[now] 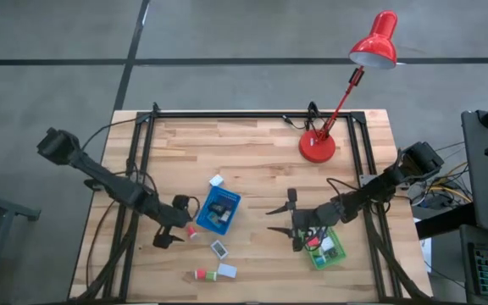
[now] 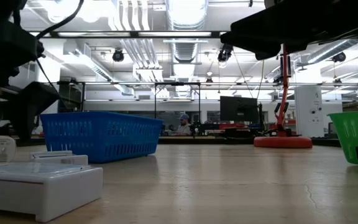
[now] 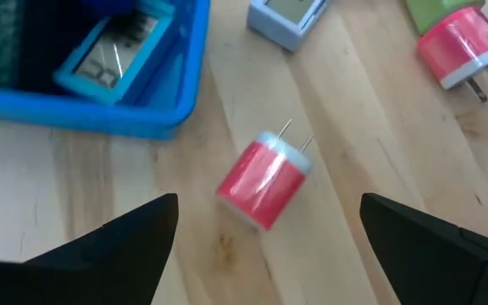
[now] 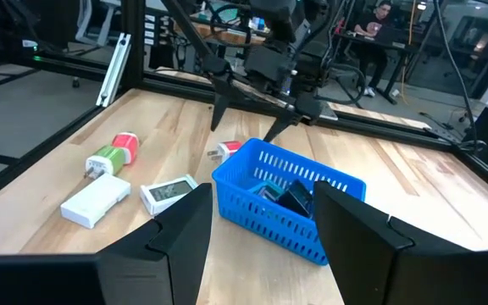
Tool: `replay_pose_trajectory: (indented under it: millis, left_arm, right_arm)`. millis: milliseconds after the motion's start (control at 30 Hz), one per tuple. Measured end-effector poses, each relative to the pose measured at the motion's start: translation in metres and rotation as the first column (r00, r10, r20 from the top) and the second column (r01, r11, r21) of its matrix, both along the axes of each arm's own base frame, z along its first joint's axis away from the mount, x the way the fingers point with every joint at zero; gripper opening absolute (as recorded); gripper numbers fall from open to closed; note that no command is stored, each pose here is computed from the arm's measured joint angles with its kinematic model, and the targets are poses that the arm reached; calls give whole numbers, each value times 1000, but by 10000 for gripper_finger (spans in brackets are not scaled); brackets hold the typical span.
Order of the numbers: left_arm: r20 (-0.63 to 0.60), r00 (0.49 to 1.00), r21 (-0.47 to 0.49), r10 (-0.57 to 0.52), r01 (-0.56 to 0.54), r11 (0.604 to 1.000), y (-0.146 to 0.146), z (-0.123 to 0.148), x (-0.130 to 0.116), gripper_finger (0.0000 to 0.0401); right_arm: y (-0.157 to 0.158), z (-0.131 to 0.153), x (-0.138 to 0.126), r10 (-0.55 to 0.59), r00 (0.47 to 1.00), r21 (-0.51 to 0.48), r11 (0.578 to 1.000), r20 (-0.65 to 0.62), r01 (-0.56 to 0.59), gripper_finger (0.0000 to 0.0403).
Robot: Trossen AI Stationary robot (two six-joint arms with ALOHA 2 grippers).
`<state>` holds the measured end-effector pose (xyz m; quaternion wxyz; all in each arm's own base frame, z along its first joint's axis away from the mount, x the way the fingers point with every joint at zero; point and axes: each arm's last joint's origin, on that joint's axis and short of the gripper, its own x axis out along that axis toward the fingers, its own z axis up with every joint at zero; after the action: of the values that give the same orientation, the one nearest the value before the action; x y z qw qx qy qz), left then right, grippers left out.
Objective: Pick & Place Office items
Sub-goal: Put the top pink white charger adapter into the green bin
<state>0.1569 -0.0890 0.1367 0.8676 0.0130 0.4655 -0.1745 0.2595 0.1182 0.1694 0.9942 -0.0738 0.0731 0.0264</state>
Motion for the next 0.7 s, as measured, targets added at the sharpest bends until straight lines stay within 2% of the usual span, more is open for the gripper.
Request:
replay_pose_trajectory:
  millis: [400, 533, 700]
  left_arm:
    - [-95, 994, 119, -58, 69, 990, -16, -14, 22, 366]
    - [-103, 992, 142, -76, 91, 986, -20, -13, 29, 335]
    - [-145, 986, 191, -85, 112, 975, -23, -11, 31, 276]
  right_arm:
    - [0, -2, 0, -3, 1000, 17, 1000, -17, 4, 201]
    - [0, -2, -1, -3, 1000, 18, 1000, -17, 3, 201]
    - [0, -2, -1, -3, 1000, 18, 1000, -17, 4, 201]
